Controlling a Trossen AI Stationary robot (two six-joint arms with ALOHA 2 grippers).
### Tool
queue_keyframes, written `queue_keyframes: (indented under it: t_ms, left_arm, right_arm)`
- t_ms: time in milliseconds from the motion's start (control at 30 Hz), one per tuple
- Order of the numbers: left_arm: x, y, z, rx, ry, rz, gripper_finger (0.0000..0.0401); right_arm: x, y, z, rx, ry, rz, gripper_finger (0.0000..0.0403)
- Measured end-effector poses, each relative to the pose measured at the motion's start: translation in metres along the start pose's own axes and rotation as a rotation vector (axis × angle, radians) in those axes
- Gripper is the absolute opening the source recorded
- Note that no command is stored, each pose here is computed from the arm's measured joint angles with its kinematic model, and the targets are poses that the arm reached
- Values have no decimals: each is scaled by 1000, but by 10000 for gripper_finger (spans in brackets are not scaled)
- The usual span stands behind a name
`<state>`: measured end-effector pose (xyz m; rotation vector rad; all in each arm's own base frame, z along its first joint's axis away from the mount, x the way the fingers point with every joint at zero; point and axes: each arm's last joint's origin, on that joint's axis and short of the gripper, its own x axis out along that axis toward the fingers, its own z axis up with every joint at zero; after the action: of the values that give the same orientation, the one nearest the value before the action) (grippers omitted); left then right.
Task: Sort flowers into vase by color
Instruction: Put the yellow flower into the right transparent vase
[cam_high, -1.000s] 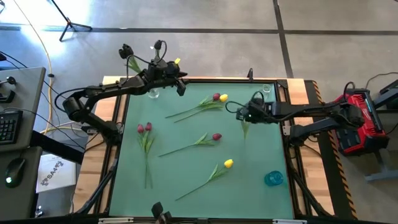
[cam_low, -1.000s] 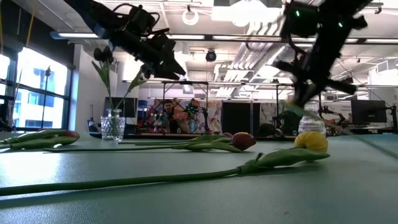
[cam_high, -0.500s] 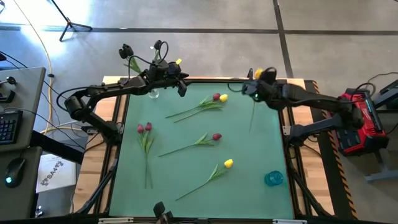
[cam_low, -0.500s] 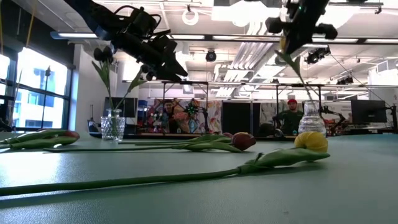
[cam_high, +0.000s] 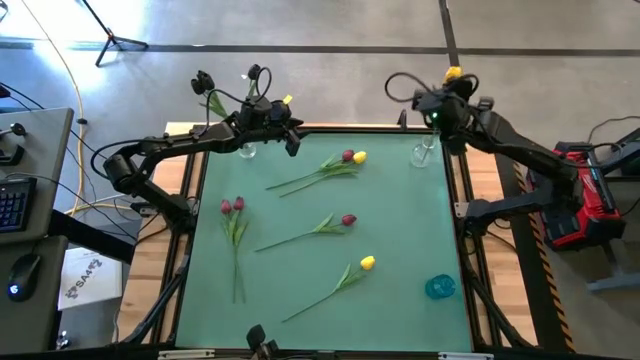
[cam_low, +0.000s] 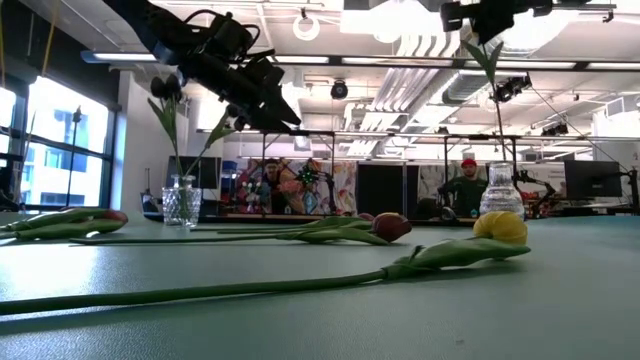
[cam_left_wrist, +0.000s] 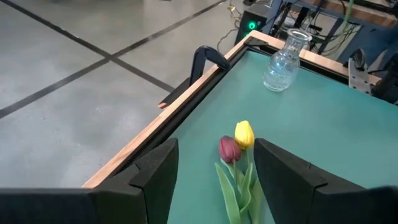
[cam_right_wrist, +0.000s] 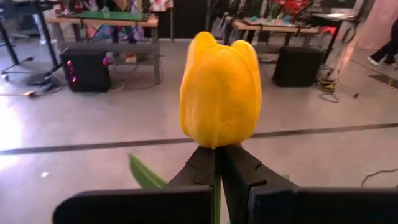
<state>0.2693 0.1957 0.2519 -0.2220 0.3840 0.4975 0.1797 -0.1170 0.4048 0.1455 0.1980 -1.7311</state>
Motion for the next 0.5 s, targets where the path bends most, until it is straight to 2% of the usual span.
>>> queue_keyframes:
  t_ms: [267, 500]
  left_arm:
    - [4, 1, -4, 8, 15, -4, 197]
    - [18, 0, -16, -23, 73, -57, 197]
  right_arm:
    - [15, -1, 22, 2, -89, -89, 0]
    - [36, -4, 19, -7, -79, -117, 0]
